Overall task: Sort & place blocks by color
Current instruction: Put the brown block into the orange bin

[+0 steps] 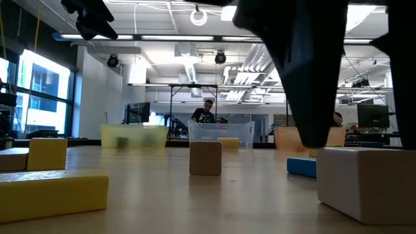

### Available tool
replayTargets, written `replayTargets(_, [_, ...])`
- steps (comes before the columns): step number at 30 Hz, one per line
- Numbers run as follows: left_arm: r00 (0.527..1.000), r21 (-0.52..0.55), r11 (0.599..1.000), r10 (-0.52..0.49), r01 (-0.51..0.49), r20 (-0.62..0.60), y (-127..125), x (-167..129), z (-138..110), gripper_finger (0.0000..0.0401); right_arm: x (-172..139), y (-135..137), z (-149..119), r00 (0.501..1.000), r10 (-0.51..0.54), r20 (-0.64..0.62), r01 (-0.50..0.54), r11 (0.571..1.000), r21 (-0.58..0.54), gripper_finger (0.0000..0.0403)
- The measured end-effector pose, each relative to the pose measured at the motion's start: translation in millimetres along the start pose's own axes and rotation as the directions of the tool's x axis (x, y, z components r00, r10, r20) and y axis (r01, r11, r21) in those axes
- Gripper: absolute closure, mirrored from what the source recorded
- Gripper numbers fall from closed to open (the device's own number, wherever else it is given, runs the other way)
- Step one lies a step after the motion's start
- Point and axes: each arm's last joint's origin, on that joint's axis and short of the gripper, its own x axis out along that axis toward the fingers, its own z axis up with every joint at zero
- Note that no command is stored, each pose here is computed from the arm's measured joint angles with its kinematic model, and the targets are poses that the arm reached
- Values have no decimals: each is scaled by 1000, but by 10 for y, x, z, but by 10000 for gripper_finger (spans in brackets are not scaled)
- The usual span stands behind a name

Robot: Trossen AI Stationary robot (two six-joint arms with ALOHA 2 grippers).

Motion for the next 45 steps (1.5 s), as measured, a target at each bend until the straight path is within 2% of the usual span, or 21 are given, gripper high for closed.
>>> replayTargets(7, [1000,61,998,0,0,-1,0,0,-1,174,144,21,27,999,-37,0,37,999,17,165])
replayTargets(10, [1000,65,998,1,-1,-1,1,0,-1,174,143,31,53,999,-35,9,35,999,34,182])
replayTargets(18, [1000,137,991,2,-2,-4,1,19,6,174,137,77,191,998,-65,-16,65,997,45,305])
replayTargets(26, [1000,240,971,9,-5,-15,1,53,13,174,122,176,376,999,-43,-8,43,998,54,306])
replayTargets(31, [999,262,965,14,-4,-35,0,103,20,174,10,298,531,996,33,80,-37,998,52,306])
replayTargets(35, [998,262,965,19,-4,-54,0,150,26,174,-110,381,711,989,58,137,-61,998,14,306])
replayTargets(38, [997,262,965,31,-12,-68,1,194,31,174,-217,407,898,981,31,190,-25,999,-37,306])
replayTargets(42, [994,253,963,105,-93,-35,18,216,60,174,-359,401,1184,970,-46,237,78,989,-126,306])
replayTargets(45, [987,246,956,161,-162,26,27,215,108,174,-471,394,1428,959,-101,265,161,963,-217,306])
